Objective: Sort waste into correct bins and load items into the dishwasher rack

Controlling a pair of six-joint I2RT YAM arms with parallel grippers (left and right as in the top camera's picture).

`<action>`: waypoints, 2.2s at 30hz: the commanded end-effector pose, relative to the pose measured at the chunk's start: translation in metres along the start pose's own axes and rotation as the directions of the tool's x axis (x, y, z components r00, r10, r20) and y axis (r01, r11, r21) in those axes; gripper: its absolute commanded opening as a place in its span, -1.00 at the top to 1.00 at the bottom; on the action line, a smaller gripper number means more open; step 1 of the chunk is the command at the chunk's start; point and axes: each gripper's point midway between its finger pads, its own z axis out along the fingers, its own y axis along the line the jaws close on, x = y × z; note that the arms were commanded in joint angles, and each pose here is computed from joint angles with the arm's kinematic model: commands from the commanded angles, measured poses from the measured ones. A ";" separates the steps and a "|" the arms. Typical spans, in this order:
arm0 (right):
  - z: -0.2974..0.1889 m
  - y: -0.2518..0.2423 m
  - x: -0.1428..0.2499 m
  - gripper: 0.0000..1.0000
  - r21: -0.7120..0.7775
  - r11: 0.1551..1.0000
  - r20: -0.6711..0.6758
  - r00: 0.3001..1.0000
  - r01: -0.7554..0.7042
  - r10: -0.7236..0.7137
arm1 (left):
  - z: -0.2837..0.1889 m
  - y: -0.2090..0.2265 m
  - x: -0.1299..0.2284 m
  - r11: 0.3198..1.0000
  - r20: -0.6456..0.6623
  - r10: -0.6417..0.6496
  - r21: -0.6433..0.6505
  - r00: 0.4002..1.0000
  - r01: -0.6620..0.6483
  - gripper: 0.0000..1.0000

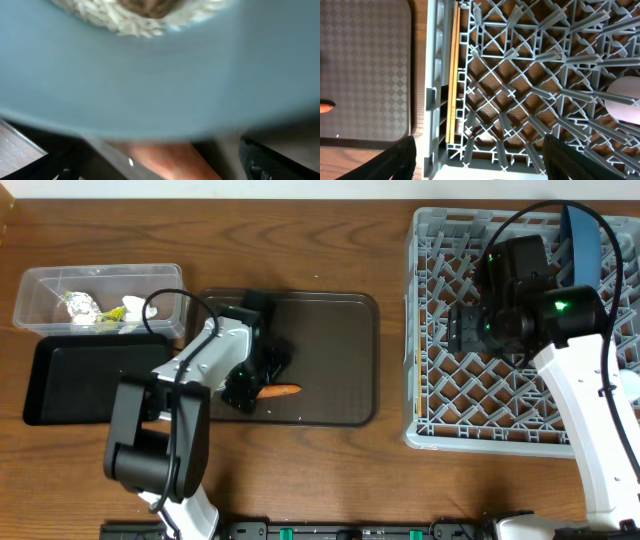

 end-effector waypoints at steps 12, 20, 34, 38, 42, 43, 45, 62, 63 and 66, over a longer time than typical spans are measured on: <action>-0.001 -0.003 0.002 -0.52 0.011 1.000 -0.003 1.000 0.004 -0.004 | 0.017 0.026 -0.001 0.988 -0.002 0.097 -0.123 0.995 -0.097 -0.37; -0.001 -0.008 0.002 -0.51 0.037 0.999 -0.002 1.000 0.004 -0.004 | 0.013 0.045 -0.001 0.972 -0.003 0.110 -0.207 0.994 -0.108 -0.16; -0.001 -0.008 0.002 -0.47 0.038 0.999 -0.004 1.000 0.004 -0.004 | 0.012 0.050 -0.011 0.960 0.040 0.158 -0.239 0.987 -0.144 0.31; -0.001 -0.008 0.003 -0.47 0.038 0.999 -0.008 1.000 0.004 -0.004 | 0.009 0.051 -0.014 0.956 0.057 0.182 -0.245 0.982 -0.162 0.35; -0.001 -0.009 0.004 -0.45 0.041 0.999 -0.012 1.000 0.005 -0.004 | 0.001 0.049 -0.016 0.957 0.079 0.203 -0.226 0.976 -0.181 0.53; -0.001 -0.009 0.004 -0.45 0.043 0.999 -0.011 1.000 0.005 -0.004 | -0.002 0.048 -0.017 0.957 0.087 0.210 -0.220 0.974 -0.187 0.53; -0.001 -0.010 0.004 -0.45 0.049 0.999 -0.010 1.000 0.005 -0.004 | -0.009 0.046 -0.017 0.960 0.099 0.223 -0.197 0.970 -0.200 0.58; -0.001 -0.012 0.004 -0.45 0.062 0.998 -0.011 1.000 0.005 -0.004 | -0.095 0.073 -0.040 0.981 0.266 0.193 -0.035 0.944 -0.191 0.55; -0.001 -0.012 0.004 -0.45 0.062 0.998 -0.011 1.000 0.005 -0.004 | -0.100 0.076 -0.048 0.986 0.292 0.167 -0.029 0.942 -0.166 0.54; -0.001 -0.013 0.005 -0.45 0.062 0.998 -0.013 1.000 0.005 -0.004 | -0.115 0.090 -0.079 0.998 0.372 0.058 0.006 0.927 -0.065 0.50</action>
